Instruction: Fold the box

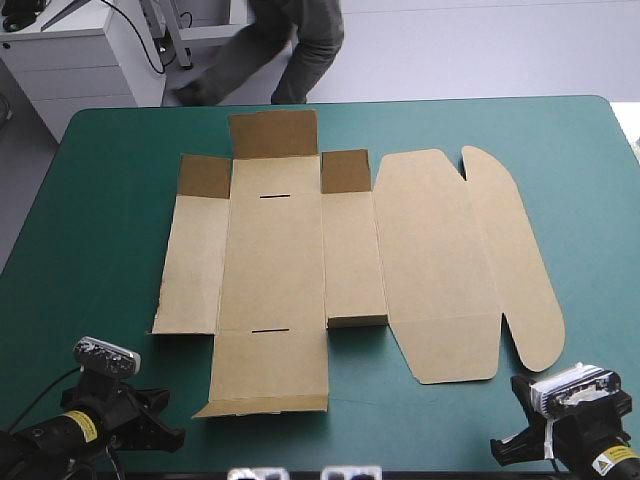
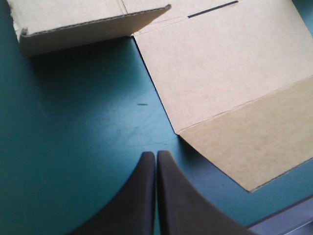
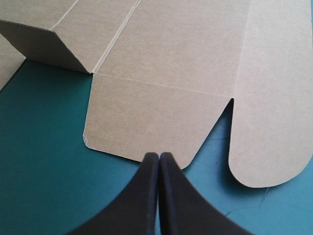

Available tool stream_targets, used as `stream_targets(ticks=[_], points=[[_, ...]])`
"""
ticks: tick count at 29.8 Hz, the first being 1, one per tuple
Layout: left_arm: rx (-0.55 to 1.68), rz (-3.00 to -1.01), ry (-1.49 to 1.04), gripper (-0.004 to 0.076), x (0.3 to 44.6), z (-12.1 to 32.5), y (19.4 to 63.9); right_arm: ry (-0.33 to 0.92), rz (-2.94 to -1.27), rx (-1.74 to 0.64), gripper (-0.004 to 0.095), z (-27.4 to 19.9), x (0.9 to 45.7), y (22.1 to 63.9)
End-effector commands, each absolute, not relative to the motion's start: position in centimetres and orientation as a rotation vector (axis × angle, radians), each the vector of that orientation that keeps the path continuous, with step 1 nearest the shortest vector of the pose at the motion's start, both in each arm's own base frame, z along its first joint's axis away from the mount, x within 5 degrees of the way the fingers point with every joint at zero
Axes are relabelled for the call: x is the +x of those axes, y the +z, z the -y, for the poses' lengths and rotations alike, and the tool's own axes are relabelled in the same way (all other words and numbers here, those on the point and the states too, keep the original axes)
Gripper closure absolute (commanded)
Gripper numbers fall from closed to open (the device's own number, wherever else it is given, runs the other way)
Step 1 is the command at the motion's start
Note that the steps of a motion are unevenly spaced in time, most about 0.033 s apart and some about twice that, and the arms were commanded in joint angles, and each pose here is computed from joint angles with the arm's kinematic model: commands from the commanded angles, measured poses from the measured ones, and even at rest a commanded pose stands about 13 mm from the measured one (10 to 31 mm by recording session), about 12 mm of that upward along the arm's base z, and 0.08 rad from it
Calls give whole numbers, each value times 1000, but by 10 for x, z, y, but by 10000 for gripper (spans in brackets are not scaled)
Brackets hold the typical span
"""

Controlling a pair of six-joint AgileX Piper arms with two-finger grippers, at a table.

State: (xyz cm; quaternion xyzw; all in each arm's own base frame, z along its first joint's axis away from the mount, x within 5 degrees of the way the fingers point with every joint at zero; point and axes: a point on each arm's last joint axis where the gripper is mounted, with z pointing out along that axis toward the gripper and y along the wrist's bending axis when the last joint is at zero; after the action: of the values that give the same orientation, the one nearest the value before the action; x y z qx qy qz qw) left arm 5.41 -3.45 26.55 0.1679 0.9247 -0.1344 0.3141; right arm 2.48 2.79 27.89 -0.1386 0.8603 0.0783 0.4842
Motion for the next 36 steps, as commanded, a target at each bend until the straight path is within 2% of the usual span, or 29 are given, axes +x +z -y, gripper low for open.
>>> stream_targets(ticks=[1, 16, 28, 36], points=[[419, -2380, -384, 732, 59, 37, 275, 185, -2030, -319, 928, -28, 28, 289], [436, -2349, -381, 732, 60, 38, 278, 184, -2027, -318, 928, -27, 29, 290], [430, -2170, -419, 732, 57, 38, 334, 186, -2026, -317, 928, -28, 29, 290], [428, -2198, -415, 732, 82, 48, 358, 183, -2024, -317, 928, -27, 29, 290]])
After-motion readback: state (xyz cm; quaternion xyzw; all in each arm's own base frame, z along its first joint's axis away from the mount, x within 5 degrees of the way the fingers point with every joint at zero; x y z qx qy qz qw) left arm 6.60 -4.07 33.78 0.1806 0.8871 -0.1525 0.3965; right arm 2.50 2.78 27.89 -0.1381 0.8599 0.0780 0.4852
